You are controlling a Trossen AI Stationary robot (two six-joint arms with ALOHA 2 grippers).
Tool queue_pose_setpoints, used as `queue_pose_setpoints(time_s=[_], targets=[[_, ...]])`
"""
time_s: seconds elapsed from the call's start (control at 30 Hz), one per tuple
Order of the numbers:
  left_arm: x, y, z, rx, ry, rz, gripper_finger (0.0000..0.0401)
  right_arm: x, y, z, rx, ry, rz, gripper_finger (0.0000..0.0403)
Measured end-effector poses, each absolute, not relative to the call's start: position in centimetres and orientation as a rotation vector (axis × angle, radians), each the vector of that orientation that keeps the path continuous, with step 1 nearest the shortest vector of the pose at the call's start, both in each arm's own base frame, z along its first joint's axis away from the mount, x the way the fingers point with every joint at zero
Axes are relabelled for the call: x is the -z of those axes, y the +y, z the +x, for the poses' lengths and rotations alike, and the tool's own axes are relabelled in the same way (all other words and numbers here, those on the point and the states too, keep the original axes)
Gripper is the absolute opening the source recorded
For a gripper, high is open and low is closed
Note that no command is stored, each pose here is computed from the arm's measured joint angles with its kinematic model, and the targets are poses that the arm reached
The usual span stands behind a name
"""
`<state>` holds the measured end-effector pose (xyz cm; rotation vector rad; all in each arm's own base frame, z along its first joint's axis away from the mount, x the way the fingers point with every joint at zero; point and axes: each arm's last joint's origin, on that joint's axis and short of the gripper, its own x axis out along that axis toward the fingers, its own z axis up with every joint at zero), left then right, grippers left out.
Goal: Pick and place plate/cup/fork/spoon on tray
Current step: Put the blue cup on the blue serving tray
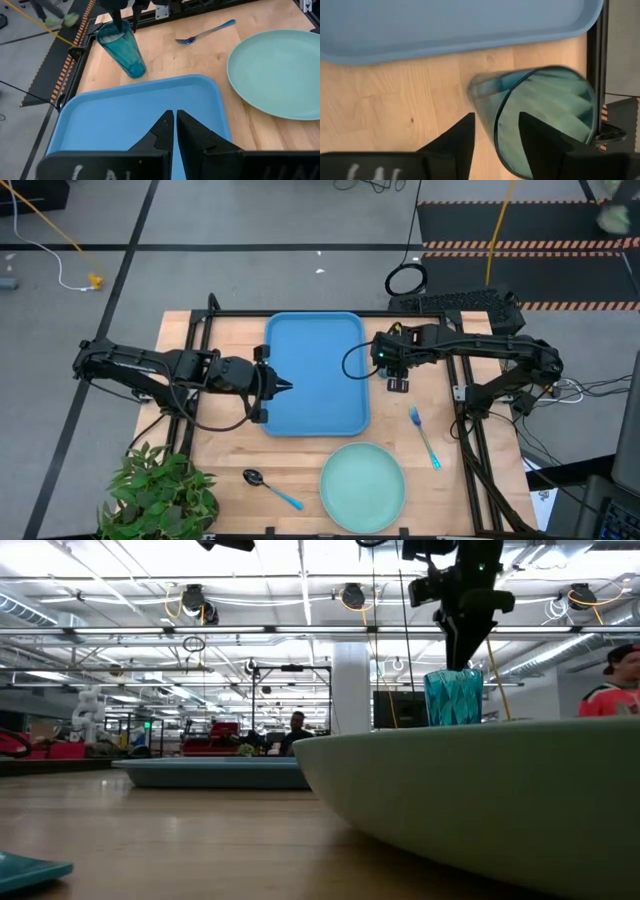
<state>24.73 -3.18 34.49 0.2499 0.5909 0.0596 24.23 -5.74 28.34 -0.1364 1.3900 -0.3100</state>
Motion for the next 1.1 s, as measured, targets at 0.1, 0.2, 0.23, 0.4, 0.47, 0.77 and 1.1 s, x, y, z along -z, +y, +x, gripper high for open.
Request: queue_pose_setpoints(time_s=[0.1, 0.2, 0.23, 0.4, 0.47, 0.77, 1.1], targets=[[-34.5, -3.2, 24.8, -0.059, 0.588, 0.252, 0.0026, -27.8, -5.7, 24.1, 0.307, 1.408, -0.136, 0.0105], [-34.6, -3.2, 24.8, -0.060, 0.577, 0.250, 0.0026, -27.3, -5.7, 23.9, 0.303, 1.424, -0.135, 0.0064], [-34.6, -3.2, 24.8, -0.060, 0.573, 0.251, 0.0026, -27.2, -5.7, 23.9, 0.303, 1.426, -0.135, 0.0048], [-34.8, -3.2, 24.9, -0.058, 0.553, 0.261, 0.0026, -27.3, -5.4, 24.1, 0.307, 1.397, -0.136, 0.0009], [-34.7, -3.2, 25.1, -0.057, 0.551, 0.263, 0.0026, -27.6, -5.0, 24.3, 0.310, 1.362, -0.129, 0.0011], [-34.1, -3.8, 27.8, -0.038, 0.472, 0.353, 0.0027, -28.4, -0.4, 24.7, 0.340, 1.236, -0.194, 0.0003], [-32.5, -4.7, 31.4, -0.012, 0.393, 0.485, 0.0128, -28.7, 5.9, 24.0, 0.342, 1.107, -0.509, 0.0001]])
